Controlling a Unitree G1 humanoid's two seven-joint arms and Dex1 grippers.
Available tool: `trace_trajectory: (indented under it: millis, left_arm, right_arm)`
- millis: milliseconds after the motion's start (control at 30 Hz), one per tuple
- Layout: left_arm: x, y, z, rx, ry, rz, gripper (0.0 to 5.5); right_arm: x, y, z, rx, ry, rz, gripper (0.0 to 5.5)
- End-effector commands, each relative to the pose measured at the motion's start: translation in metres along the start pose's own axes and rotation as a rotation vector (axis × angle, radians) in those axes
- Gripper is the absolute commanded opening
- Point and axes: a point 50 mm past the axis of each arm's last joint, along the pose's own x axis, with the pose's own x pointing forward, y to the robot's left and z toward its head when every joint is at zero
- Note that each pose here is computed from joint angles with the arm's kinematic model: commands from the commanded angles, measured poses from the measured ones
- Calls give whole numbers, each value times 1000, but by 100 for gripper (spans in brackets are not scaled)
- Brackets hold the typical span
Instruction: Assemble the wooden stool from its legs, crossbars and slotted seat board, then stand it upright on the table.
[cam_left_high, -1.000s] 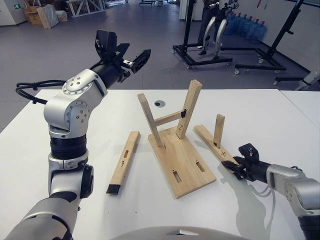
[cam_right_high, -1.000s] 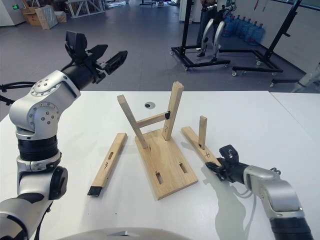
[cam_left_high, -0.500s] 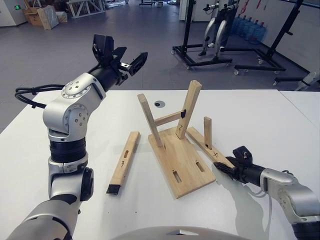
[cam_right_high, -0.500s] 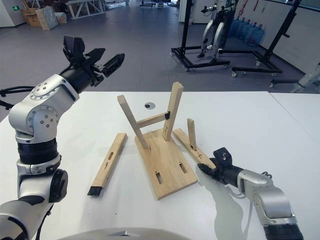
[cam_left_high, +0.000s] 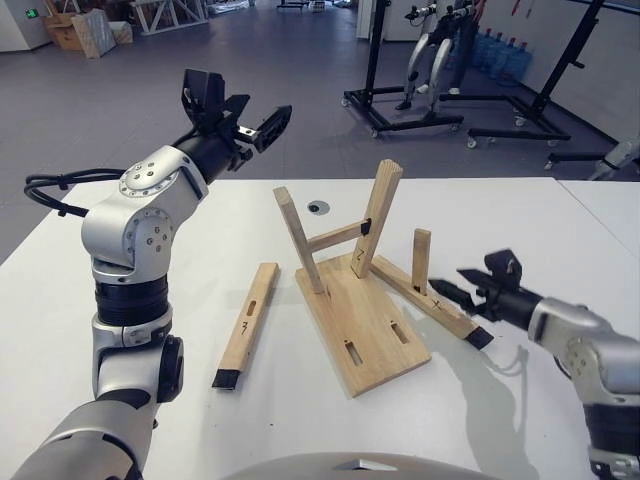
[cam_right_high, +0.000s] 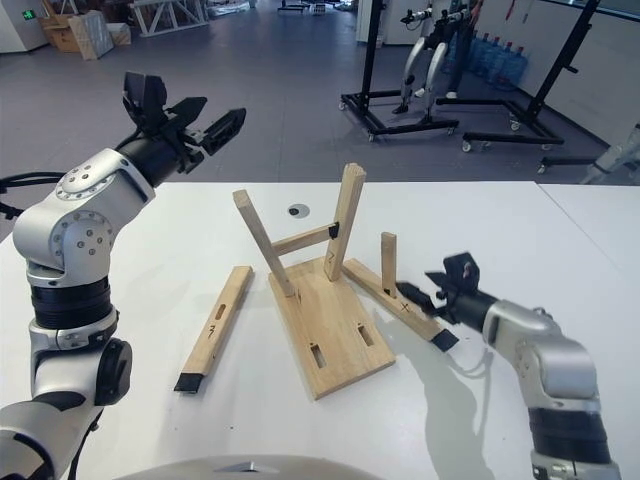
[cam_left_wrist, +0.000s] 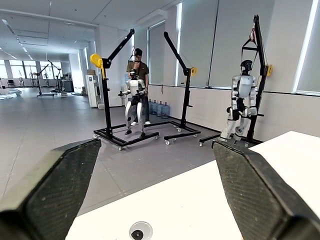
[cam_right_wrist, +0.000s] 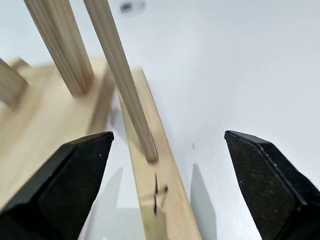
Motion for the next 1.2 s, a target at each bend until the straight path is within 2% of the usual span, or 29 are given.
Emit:
trace_trajectory:
  millis: [33, 200, 300, 433, 567, 700, 900, 1200]
  left_arm:
    - [-1, 3, -1, 9, 18, 15, 407]
    - [-1, 3, -1, 9, 19, 16, 407]
    - [-1, 4, -1, 12, 18, 17, 407]
    - [-1, 4, -1, 14, 13, 17, 407]
    - [0, 2, -2, 13, 10, 12, 407]
    - [1, 2, -3, 12, 8, 12, 407]
    - [0, 3, -4, 12, 6, 24, 407]
    - [-1, 3, -5, 18, 12, 28, 407]
  right_arm:
    - [-1, 10, 2, -14, 12, 35, 410]
    - [-5, 3, 26, 85, -154, 8, 410]
    - [-7, -2, 53, 157, -294, -8, 410]
    - [14, 22, 106, 239, -507, -41, 410]
    - [42, 49, 137, 372, -585, -158, 410]
    - [54, 50, 137, 416, -570, -303, 410]
    - [59, 20, 94, 356, -451, -540, 410]
    - [74, 49, 108, 101, -402, -629, 410]
